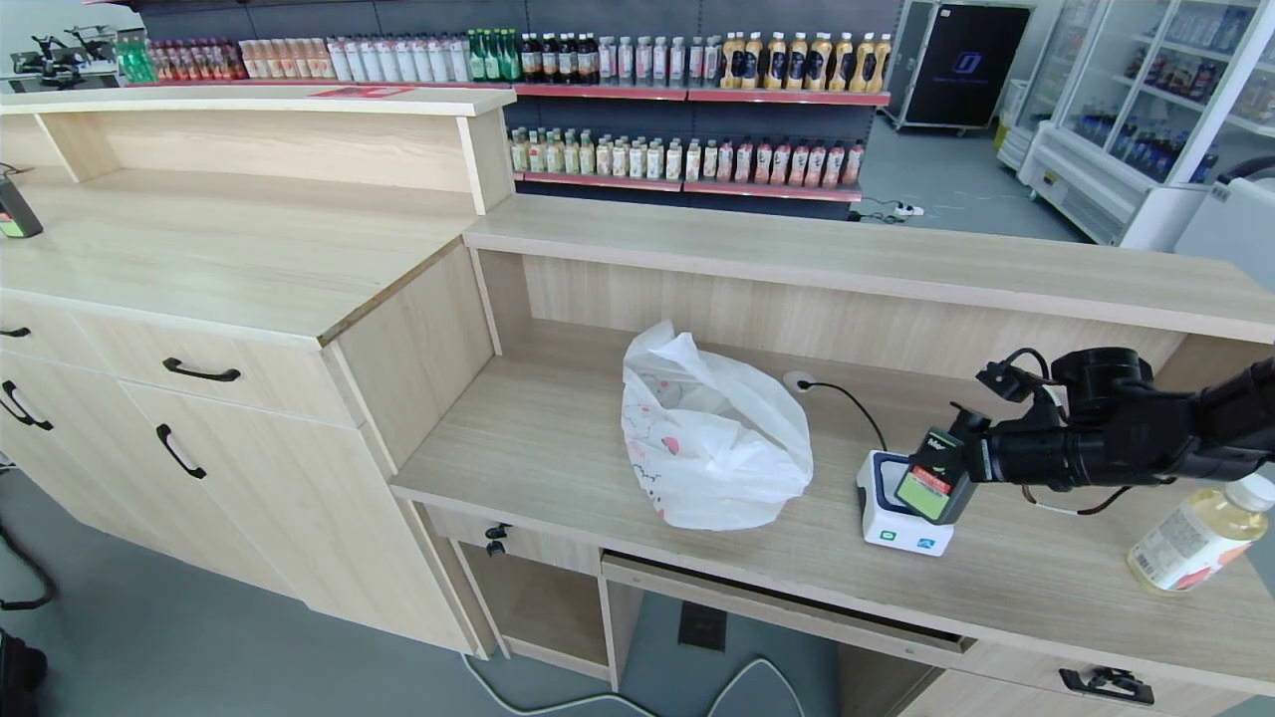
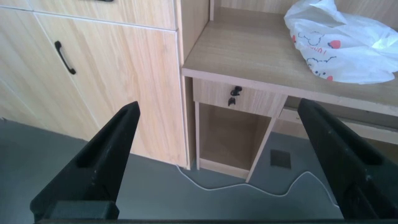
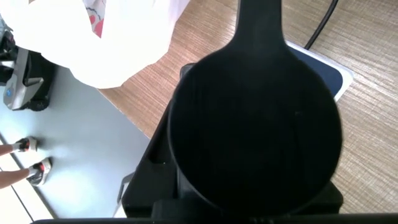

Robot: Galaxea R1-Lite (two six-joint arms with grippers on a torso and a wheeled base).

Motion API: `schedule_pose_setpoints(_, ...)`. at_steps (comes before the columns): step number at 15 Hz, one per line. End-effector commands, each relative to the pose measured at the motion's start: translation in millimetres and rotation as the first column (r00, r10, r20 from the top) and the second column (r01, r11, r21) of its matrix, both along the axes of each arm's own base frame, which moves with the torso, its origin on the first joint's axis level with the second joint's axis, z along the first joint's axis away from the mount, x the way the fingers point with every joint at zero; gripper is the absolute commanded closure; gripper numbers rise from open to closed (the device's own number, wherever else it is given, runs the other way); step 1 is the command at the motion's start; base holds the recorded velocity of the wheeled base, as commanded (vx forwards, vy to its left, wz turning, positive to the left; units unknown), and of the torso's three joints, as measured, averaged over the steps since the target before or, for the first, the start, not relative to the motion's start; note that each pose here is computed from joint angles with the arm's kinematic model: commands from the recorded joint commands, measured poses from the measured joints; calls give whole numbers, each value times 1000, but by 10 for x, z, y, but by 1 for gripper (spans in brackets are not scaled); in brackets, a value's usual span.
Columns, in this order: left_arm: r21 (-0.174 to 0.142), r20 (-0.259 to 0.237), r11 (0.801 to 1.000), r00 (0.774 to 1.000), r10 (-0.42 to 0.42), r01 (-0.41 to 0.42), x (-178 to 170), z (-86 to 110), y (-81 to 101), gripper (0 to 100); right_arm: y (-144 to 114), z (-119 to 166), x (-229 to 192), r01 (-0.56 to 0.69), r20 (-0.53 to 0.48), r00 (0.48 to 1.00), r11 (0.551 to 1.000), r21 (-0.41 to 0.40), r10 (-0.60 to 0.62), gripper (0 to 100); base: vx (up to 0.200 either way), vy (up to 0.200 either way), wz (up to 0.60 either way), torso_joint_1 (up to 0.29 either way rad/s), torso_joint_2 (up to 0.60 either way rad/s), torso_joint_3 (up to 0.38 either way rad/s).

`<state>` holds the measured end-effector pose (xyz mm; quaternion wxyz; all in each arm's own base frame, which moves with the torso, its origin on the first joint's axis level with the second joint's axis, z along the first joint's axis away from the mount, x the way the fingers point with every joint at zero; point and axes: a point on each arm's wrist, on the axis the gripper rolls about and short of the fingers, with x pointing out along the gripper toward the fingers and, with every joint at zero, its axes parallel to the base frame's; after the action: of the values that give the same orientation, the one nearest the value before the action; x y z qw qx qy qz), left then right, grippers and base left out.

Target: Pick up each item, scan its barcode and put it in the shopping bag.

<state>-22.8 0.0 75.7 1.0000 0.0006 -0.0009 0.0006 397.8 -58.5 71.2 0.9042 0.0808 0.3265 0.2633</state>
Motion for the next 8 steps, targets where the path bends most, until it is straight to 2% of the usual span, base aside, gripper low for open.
schedule_pose_setpoints(1,0,1,1000,1000,0,0,-1,3,0,0,-6,-14,16,0,0,1000,1000,1,0,100,0,0,0,0,0,0)
schedule_pose_setpoints(8,0,1,1000,1000,0,0,-1,3,0,0,3,-35,52,-16,7,1000,1000,14,16,100,0,0,0,0,0,0)
